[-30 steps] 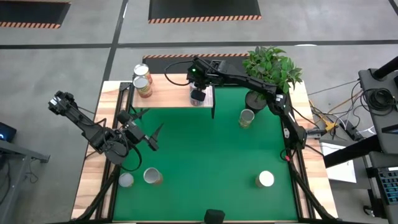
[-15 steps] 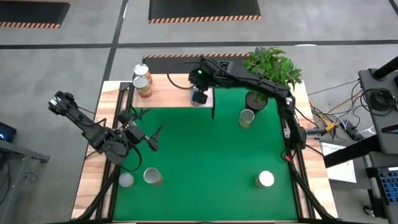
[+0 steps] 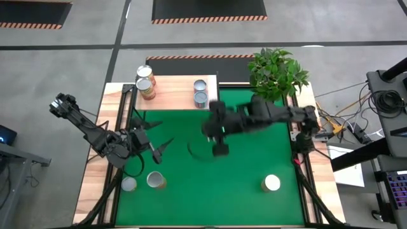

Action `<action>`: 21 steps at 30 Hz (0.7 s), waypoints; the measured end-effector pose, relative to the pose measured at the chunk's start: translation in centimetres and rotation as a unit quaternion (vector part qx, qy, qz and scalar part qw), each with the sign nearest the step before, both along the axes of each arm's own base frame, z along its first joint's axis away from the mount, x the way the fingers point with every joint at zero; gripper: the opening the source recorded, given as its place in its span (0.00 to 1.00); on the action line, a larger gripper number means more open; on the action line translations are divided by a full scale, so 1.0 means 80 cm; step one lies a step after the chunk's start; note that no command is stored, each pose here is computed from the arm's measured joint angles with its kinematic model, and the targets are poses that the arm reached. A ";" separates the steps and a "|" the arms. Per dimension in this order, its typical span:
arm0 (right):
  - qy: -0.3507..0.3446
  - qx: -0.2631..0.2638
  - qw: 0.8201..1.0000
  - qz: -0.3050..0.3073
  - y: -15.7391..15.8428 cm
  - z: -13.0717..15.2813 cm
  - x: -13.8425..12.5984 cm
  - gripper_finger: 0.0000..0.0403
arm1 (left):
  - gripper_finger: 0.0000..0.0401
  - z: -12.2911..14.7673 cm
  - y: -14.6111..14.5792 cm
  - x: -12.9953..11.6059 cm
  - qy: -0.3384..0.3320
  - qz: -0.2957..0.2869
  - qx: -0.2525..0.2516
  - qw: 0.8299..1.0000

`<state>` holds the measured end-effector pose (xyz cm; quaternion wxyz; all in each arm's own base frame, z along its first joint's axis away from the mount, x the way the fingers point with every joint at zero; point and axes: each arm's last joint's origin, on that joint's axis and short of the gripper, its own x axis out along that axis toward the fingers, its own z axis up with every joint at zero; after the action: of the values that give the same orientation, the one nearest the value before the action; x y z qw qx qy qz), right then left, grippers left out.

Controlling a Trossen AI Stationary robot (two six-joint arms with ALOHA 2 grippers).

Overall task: Pick and place cans onto a shelf
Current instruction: Put the orange can on the shelf aligned with the other orange can

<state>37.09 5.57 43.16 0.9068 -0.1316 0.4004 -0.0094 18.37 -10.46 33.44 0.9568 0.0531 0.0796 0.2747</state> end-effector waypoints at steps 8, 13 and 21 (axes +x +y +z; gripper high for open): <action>-0.005 -0.051 0.995 0.083 0.110 -0.039 -0.014 0.03 | 0.84 -0.026 -0.028 0.022 -0.002 -0.044 -0.072 0.996; 0.003 -0.071 0.994 0.085 0.147 -0.075 -0.033 0.03 | 0.84 -0.036 -0.047 0.028 -0.003 -0.078 -0.129 0.989; -0.063 -0.056 0.991 0.103 0.160 -0.120 -0.062 0.03 | 0.84 -0.048 -0.084 0.038 0.006 -0.119 -0.210 0.970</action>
<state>32.10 18.34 33.57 0.9174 -0.2219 0.3260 0.0538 21.41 -17.19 29.61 0.9719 -0.1382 0.1340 0.1353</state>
